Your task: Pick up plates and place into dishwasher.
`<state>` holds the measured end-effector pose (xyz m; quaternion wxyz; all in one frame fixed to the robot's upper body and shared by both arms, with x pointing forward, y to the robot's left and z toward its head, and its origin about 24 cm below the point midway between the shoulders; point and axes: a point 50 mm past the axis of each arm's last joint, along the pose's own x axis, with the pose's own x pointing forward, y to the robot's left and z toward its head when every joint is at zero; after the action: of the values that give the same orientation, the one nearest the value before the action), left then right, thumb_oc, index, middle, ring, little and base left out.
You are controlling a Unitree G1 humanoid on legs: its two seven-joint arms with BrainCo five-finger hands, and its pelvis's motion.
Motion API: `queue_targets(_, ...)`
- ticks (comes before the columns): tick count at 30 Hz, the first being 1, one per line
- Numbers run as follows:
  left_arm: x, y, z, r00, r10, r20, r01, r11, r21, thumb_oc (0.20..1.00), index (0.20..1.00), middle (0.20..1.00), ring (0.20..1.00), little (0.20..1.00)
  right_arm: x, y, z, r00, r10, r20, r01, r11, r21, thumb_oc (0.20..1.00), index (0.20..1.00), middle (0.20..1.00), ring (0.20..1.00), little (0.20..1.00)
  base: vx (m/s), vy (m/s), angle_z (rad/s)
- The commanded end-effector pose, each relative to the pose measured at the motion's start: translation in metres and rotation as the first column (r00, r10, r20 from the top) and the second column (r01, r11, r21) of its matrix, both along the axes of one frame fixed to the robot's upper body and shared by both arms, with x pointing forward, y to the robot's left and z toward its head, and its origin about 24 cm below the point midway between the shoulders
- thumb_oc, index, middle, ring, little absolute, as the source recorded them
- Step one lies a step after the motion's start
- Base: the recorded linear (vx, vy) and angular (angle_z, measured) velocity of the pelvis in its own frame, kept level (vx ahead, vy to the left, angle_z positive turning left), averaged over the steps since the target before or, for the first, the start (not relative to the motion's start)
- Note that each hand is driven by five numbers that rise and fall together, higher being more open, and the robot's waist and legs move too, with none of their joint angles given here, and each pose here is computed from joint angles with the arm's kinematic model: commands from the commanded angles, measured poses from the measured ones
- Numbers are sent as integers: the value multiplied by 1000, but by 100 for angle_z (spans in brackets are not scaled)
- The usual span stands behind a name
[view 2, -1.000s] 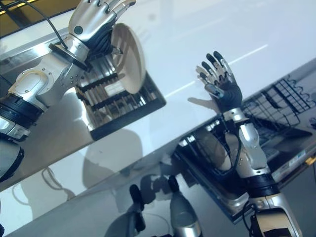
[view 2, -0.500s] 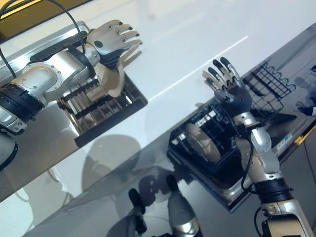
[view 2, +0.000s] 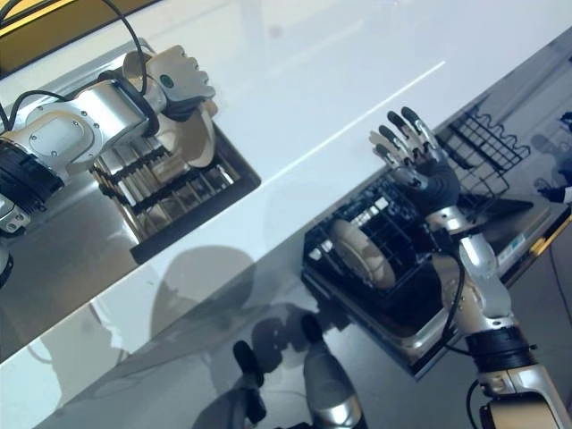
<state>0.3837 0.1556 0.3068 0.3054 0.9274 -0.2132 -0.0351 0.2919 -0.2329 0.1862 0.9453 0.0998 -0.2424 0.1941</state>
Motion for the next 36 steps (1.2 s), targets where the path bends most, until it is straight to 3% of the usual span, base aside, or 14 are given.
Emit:
queue_targets(1, -9, 4, 61, 975, 13, 221, -2, 999, -50, 200, 200, 200, 200, 200, -9, -10, 34, 985, -21, 169, 17, 999, 27, 1000, 1000, 1000, 1000, 1000, 0, 0, 0)
queue_targets(5, -11, 7, 64, 968, -14, 250, 34, 997, -76, 200, 200, 200, 200, 200, -9, -10, 31, 988, -23, 154, 19, 999, 28, 1000, 1000, 1000, 1000, 1000, 0, 0, 0)
queue_targets(8, -14, 13, 69, 957, -43, 285, 104, 974, -202, 200, 200, 200, 200, 200, -9, -12, 27, 990, -27, 140, 23, 999, 30, 1000, 1000, 1000, 1000, 1000, 0, 0, 0)
queue_targets(16, -27, 37, 55, 908, -175, 380, 361, 787, -500, 200, 200, 200, 200, 200, -14, -19, 12, 994, -67, 81, 62, 996, 57, 1000, 1000, 1000, 1000, 1000, 43, -6, 7)
queue_targets(21, -32, 54, 46, 923, -174, 343, 337, 794, -505, 200, 200, 200, 200, 200, -14, -21, 3, 997, -79, 23, 78, 996, 46, 1000, 1000, 1000, 1000, 1000, 87, 22, 4)
queue_targets(25, -39, 61, 48, 916, -196, 350, 373, 738, -562, 200, 200, 200, 200, 200, -16, -23, -4, 995, -98, -3, 98, 994, 53, 1000, 1000, 1000, 1000, 1000, 36, 5, 6)
queue_targets(30, -51, 60, 48, 877, -269, 398, 475, 617, -628, 200, 200, 200, 200, 200, -20, -24, -14, 990, -138, -12, 139, 988, 72, 1000, 1000, 1000, 1000, 1000, 11, -24, 8)
queue_targets(33, -60, 59, 51, 838, -309, 449, 545, 482, -686, 200, 200, 200, 200, 200, -19, -26, -15, 985, -174, -14, 174, 980, 92, 1000, 1000, 1000, 1000, 1000, -20, -36, 3)
queue_targets(36, -68, 61, 48, 801, -337, 495, 588, 289, -755, 200, 200, 200, 200, 200, -20, -28, -19, 967, -256, -10, 256, 964, 75, 1000, 1000, 1000, 1000, 1000, -22, -35, -1)
